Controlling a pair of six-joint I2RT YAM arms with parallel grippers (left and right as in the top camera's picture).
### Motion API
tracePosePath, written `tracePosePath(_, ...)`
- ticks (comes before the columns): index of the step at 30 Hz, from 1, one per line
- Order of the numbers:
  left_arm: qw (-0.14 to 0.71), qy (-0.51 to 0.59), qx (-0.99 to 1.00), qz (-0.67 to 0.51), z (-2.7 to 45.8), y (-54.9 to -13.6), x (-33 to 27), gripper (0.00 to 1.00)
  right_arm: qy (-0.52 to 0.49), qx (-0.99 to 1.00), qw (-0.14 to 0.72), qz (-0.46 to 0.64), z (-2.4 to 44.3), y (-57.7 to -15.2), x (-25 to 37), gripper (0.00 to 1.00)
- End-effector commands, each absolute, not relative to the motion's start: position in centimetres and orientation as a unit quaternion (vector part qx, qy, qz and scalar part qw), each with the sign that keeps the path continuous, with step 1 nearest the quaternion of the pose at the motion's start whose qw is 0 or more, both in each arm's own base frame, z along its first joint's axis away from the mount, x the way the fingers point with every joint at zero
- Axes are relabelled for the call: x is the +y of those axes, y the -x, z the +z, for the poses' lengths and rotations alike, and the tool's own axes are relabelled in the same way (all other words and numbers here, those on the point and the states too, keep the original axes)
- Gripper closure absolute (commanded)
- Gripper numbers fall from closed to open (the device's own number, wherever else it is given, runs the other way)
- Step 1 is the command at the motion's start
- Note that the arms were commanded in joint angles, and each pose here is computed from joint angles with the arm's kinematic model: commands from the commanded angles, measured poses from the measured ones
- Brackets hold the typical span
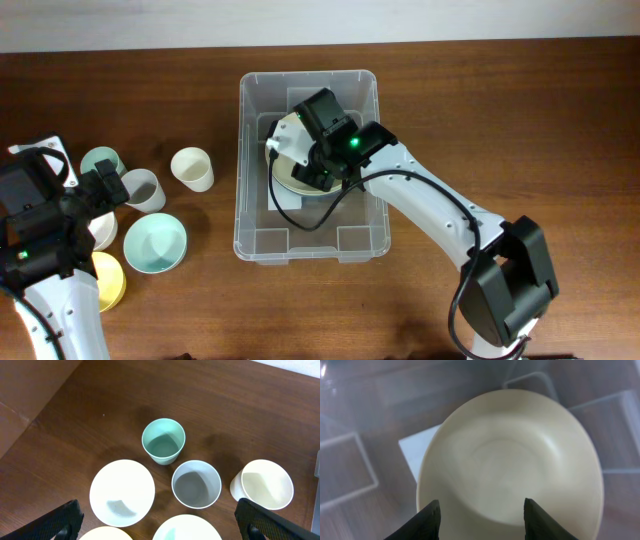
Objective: Pack container
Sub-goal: 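Carry the cream bowl into the container and stack it, then withdraw the right gripper and reach the left gripper to the sage-green cup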
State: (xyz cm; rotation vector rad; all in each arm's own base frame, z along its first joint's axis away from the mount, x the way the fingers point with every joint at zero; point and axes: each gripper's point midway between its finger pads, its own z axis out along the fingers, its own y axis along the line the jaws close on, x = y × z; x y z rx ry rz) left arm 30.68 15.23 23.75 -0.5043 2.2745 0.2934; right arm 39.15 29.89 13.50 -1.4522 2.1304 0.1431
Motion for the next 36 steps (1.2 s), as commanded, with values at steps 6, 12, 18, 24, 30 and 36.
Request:
tracePosePath(6, 0.406, 0.166, 0.897, 0.051, 24.2, -32.0, 13.1, 0.00, 0.134, 0.894, 0.427, 0.019, 27.6, -44.3, 15.1, 0.39)
tracePosePath(12, 0.408, 0.094, 0.907, 0.039, 24.2, -33.1, 9.8, 0.01, -0.055, 0.920, 0.387, -0.006, 28.1, -42.8, 1.0, 0.45)
tracePosePath(18, 0.381, 0.011, 0.923, 0.046, 24.3, -35.6, 4.7, 0.01, -0.212, 0.930, 0.299, -0.027, 27.3, -35.1, -6.8, 0.48)
tracePosePath(24, 0.298, -0.004, 0.954, 0.029, 24.0, -38.7, 3.8, 0.01, -0.281, 0.932, 0.225, -0.038, 26.5, -27.0, -9.1, 0.52)
tracePosePath(30, 0.257, -0.003, 0.965, 0.044, 23.1, -40.9, 4.7, 0.00, -0.273, 0.937, 0.214, -0.041, 23.5, -24.0, -8.4, 0.49)
tracePosePath(36, 0.257, 0.132, 0.948, 0.134, 23.7, -39.8, 12.4, 0.01, -0.271, 0.942, 0.195, -0.041, 21.2, -24.0, -8.4, 0.47)
